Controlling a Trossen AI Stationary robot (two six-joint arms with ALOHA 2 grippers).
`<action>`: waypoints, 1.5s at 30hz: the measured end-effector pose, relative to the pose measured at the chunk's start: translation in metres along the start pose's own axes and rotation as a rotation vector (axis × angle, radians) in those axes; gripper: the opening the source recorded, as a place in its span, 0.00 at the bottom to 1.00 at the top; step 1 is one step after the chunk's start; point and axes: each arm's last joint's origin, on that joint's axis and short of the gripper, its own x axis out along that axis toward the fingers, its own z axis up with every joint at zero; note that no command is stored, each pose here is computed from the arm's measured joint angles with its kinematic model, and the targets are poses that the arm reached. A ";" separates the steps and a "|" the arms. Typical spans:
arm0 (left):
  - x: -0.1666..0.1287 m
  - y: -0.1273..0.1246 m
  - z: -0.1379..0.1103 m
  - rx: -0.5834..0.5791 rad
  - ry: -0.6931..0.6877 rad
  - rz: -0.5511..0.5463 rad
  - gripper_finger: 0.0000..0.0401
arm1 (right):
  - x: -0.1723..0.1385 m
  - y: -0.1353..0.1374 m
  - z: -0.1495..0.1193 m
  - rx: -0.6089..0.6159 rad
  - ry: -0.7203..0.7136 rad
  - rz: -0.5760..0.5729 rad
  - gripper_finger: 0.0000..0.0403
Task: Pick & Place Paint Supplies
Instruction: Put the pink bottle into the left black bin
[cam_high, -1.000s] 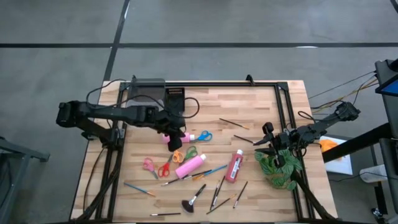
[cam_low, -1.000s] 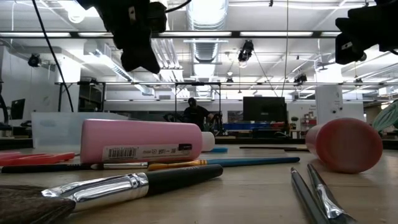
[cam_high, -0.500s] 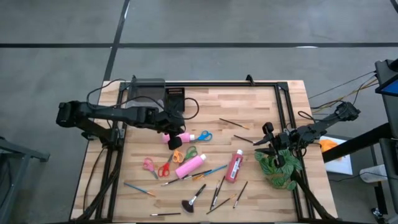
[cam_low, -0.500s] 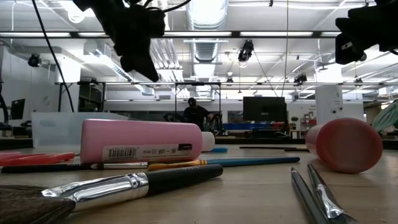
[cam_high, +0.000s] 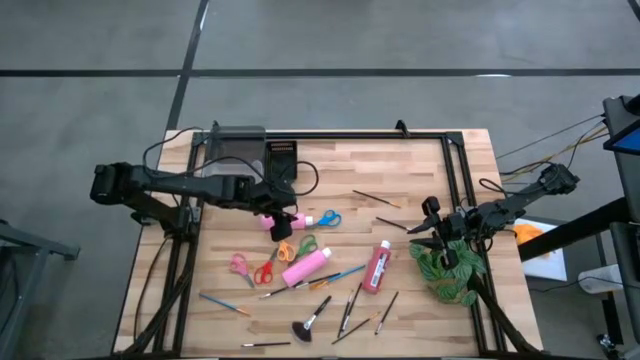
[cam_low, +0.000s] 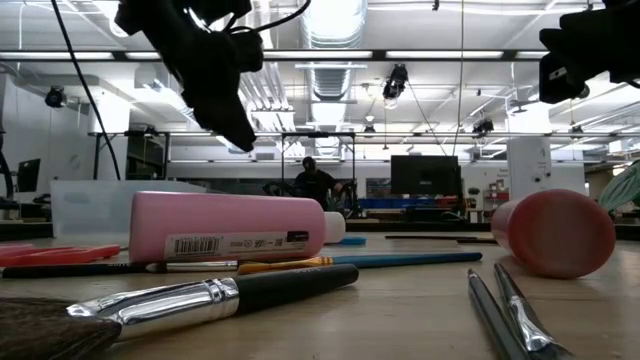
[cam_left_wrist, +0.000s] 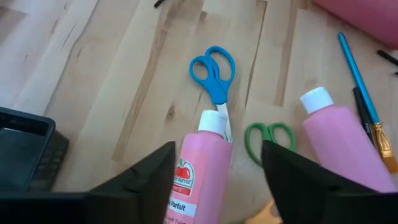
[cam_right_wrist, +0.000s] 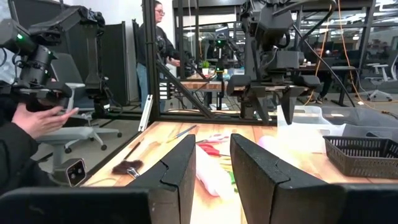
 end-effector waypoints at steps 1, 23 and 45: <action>0.001 0.000 0.000 -0.001 -0.009 -0.002 0.66 | 0.000 0.000 0.000 0.000 0.000 0.000 0.24; 0.046 -0.006 0.007 0.159 0.211 -0.054 0.86 | 0.000 0.000 0.000 0.000 0.000 0.000 0.24; 0.094 0.003 0.000 0.164 0.365 -0.009 0.86 | 0.000 0.000 0.000 0.000 0.000 0.000 0.24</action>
